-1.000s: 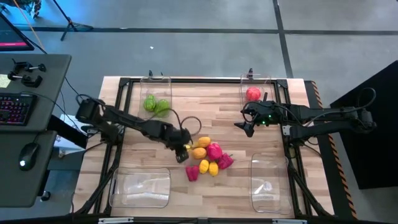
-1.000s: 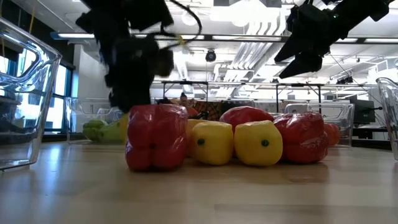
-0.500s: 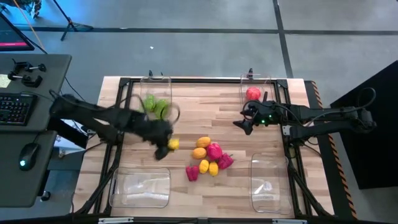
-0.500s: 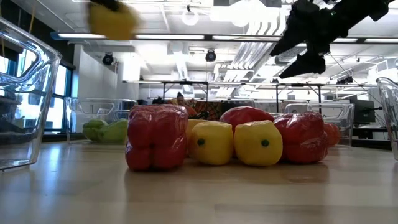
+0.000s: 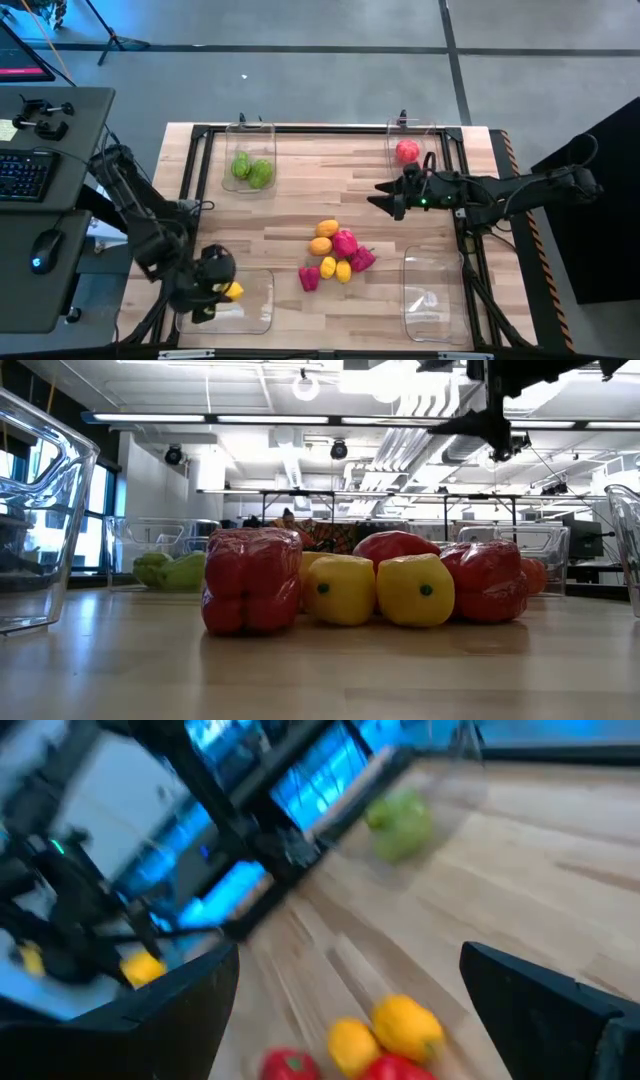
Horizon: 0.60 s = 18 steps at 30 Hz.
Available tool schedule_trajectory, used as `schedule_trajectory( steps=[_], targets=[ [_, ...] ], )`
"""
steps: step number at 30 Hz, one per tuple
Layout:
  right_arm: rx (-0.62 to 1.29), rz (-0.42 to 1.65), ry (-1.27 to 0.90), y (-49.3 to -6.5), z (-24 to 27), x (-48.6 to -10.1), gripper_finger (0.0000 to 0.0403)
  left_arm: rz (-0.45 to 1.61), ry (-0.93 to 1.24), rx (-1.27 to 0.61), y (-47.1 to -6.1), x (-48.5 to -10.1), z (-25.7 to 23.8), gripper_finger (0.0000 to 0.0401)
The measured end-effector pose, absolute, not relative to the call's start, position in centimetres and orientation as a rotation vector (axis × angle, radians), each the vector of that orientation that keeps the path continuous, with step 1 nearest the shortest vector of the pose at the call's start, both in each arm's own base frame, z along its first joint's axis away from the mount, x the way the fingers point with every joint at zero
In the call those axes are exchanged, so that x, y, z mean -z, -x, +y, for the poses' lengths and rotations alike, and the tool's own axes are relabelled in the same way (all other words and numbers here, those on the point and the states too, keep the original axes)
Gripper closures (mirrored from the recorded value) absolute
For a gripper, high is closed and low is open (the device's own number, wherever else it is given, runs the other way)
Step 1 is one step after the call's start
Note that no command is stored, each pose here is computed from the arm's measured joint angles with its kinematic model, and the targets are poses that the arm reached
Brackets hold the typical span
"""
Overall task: Sort produce into baskets
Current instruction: Put the yellow lemon into the bottom left transparent bin
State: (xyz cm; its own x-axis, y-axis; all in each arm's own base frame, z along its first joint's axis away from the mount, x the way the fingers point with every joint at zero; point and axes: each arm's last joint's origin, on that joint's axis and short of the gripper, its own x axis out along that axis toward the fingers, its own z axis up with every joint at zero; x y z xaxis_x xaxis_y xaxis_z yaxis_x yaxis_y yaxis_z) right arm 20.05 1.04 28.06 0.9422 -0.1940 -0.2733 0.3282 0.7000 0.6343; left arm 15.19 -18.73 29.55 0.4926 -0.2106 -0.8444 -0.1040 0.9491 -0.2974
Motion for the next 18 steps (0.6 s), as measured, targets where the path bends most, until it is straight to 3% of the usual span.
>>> schedule_trajectory(
  steps=[8,18],
  targets=[
    [0.273,0.081,-0.746,-20.8,3.0,-28.7,0.0033,1.043,0.343,0.017,-14.7,-29.5,-18.9,0.021],
    [0.212,0.193,-0.716,-22.1,4.5,-27.0,0.0033,1.024,0.37,-0.02,-15.3,-29.5,-18.4,0.01]
  ],
)
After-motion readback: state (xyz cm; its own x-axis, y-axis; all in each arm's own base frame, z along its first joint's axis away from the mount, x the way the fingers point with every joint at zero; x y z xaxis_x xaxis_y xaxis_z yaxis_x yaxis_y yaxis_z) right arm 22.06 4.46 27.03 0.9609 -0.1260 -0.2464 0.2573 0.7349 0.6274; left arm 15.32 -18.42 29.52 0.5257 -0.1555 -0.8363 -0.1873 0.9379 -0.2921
